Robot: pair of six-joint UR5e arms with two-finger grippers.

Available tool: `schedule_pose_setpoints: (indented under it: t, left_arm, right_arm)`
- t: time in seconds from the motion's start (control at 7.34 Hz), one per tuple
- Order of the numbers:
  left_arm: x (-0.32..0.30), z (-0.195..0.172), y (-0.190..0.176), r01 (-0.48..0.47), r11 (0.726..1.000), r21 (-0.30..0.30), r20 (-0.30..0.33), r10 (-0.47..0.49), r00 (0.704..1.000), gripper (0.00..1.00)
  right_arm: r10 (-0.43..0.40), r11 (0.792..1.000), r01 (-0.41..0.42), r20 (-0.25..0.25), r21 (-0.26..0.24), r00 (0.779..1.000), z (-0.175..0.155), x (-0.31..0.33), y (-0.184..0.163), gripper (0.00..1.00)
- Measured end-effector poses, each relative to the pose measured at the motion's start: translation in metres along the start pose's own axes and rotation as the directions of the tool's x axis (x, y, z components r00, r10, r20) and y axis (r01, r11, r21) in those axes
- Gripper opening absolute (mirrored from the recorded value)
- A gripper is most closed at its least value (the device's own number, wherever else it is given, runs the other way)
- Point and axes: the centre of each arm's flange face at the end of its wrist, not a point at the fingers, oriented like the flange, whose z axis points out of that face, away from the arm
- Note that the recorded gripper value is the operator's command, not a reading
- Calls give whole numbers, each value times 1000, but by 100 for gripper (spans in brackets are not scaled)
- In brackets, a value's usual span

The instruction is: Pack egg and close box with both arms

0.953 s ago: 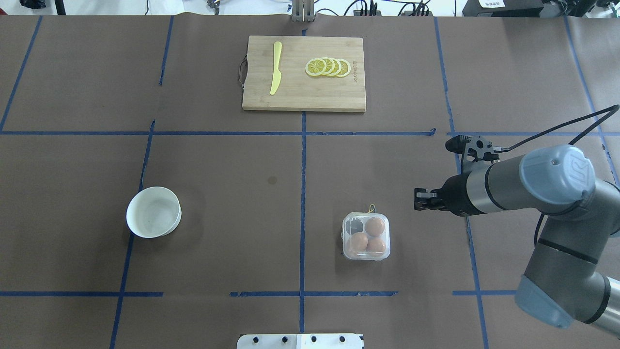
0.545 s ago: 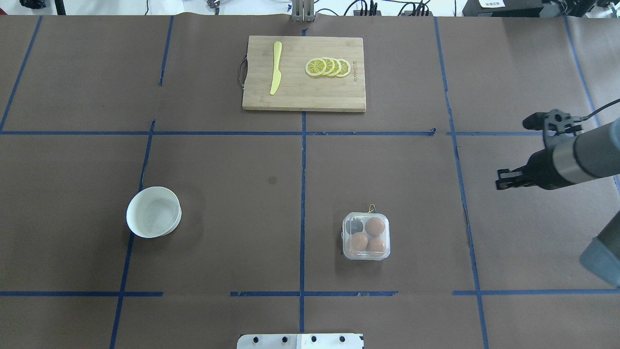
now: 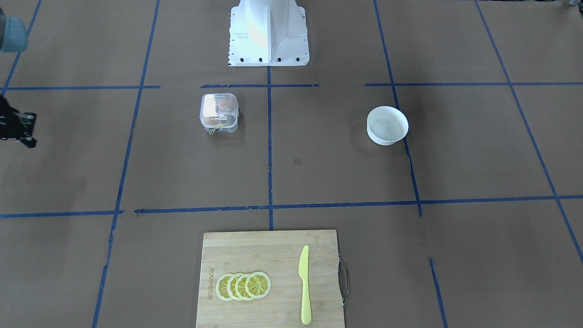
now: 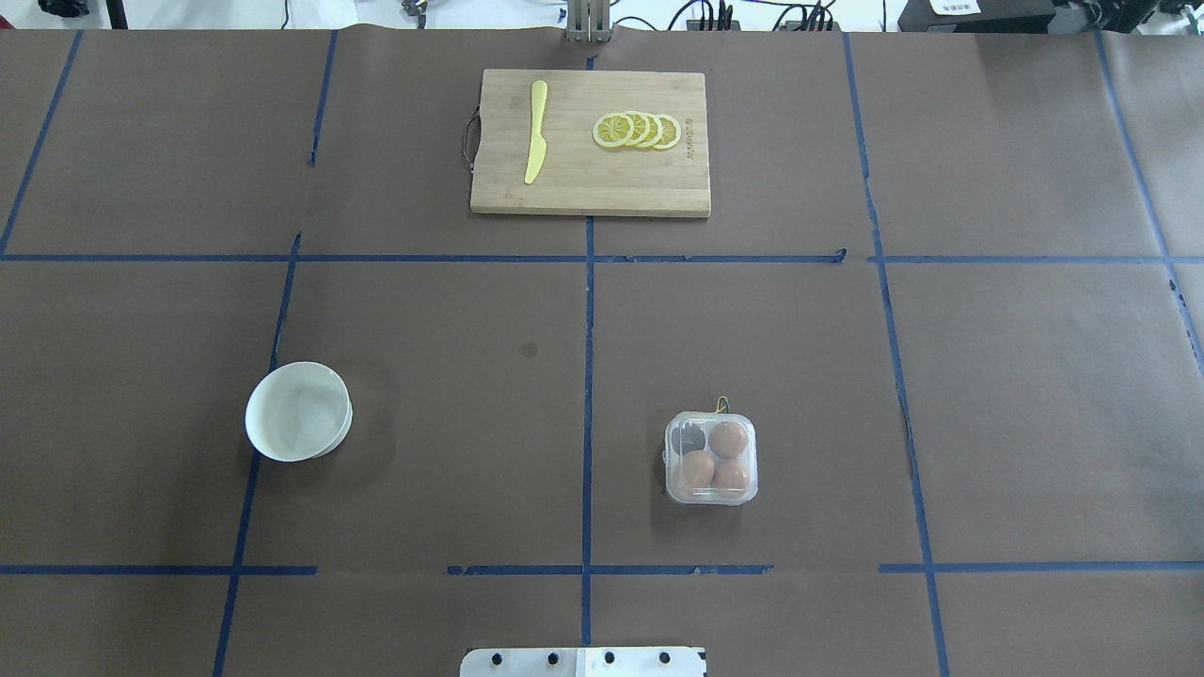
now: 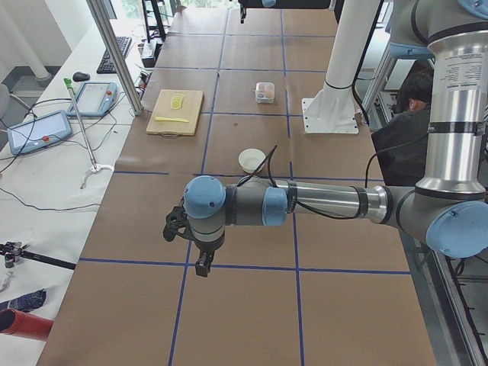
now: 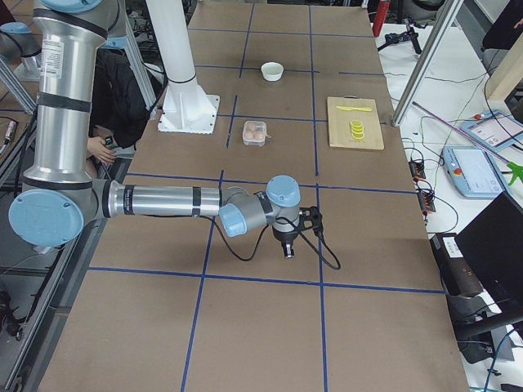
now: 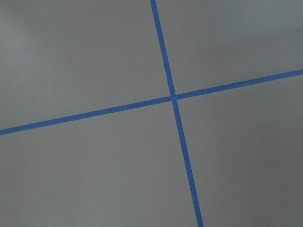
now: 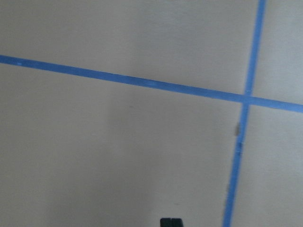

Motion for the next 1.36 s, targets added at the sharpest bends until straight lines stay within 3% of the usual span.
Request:
schedule_pose_setpoints:
  t: [0.27, 0.82, 1.36]
  left_arm:
    - [-3, 4, 7, 9, 1000, -9, -2, -9, 1000, 100]
    - [-4, 7, 9, 15, 1000, -18, -1, -15, 1000, 100]
    - [-8, 15, 25, 32, 999, -33, -6, -32, 999, 100]
  right_arm:
    - [10, 1000, -11, -23, -29, 1000, -11, 49, 14, 100]
    - [64, 996, -66, -36, -60, 997, -6, 75, 51, 100]
    - [131, 987, -130, 8, -91, 991, -31, 66, 40, 100]
